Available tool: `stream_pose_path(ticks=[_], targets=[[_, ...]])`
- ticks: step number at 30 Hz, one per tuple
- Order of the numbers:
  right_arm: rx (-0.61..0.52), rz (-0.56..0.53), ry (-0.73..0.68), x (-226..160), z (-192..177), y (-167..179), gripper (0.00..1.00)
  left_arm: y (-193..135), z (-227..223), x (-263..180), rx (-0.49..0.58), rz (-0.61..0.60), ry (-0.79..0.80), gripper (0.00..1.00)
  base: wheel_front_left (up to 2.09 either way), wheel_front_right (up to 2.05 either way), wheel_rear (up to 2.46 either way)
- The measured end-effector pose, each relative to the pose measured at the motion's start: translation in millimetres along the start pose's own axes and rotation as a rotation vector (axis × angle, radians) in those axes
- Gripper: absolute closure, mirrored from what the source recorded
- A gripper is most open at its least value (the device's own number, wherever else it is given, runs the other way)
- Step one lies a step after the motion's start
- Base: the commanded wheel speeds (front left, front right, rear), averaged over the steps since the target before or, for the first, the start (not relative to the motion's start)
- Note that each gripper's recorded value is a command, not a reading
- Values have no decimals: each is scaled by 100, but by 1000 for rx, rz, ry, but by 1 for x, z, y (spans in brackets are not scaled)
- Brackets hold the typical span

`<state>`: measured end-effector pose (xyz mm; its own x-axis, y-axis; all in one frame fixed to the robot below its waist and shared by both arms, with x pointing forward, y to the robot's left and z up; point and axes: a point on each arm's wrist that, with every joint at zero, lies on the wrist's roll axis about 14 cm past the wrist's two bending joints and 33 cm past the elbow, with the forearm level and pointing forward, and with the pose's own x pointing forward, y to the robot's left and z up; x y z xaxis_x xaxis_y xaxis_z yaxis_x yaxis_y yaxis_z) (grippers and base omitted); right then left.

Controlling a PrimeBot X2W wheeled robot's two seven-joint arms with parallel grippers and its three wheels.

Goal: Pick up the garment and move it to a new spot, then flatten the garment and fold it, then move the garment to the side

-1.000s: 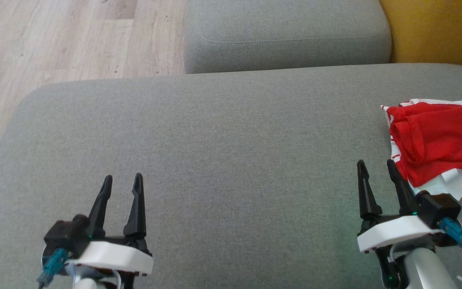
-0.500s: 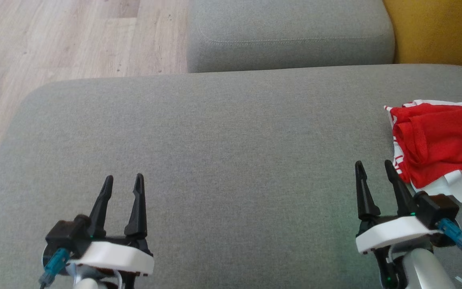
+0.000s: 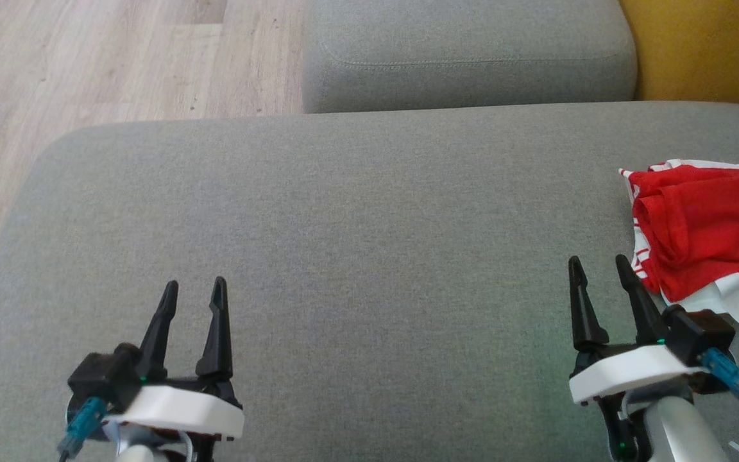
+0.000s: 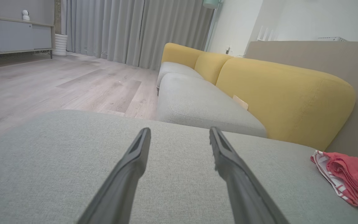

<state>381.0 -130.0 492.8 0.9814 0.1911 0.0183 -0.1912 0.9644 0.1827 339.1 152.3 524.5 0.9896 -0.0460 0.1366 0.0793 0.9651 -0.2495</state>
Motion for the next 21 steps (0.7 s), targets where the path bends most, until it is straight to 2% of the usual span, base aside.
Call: stream_pose_path(ticks=[12, 13, 18, 21], targets=[[0, -9, 1, -2, 0, -3, 0, -5, -1, 2, -61, -32, 1, 0, 0, 0, 0], [1, -12, 12, -3, -4, -4, 100, -4, -4, 1, -61, -30, 13, 100, 0, 0, 0], [26, -47, 127, -24, -42, -11, 100, 4, -40, -18, -76, 7, 131, 100, 0, 0, 0], [59, -62, 139, -27, -45, -14, 100, 6, -43, -20, -108, 20, 144, 100, 0, 0, 0]])
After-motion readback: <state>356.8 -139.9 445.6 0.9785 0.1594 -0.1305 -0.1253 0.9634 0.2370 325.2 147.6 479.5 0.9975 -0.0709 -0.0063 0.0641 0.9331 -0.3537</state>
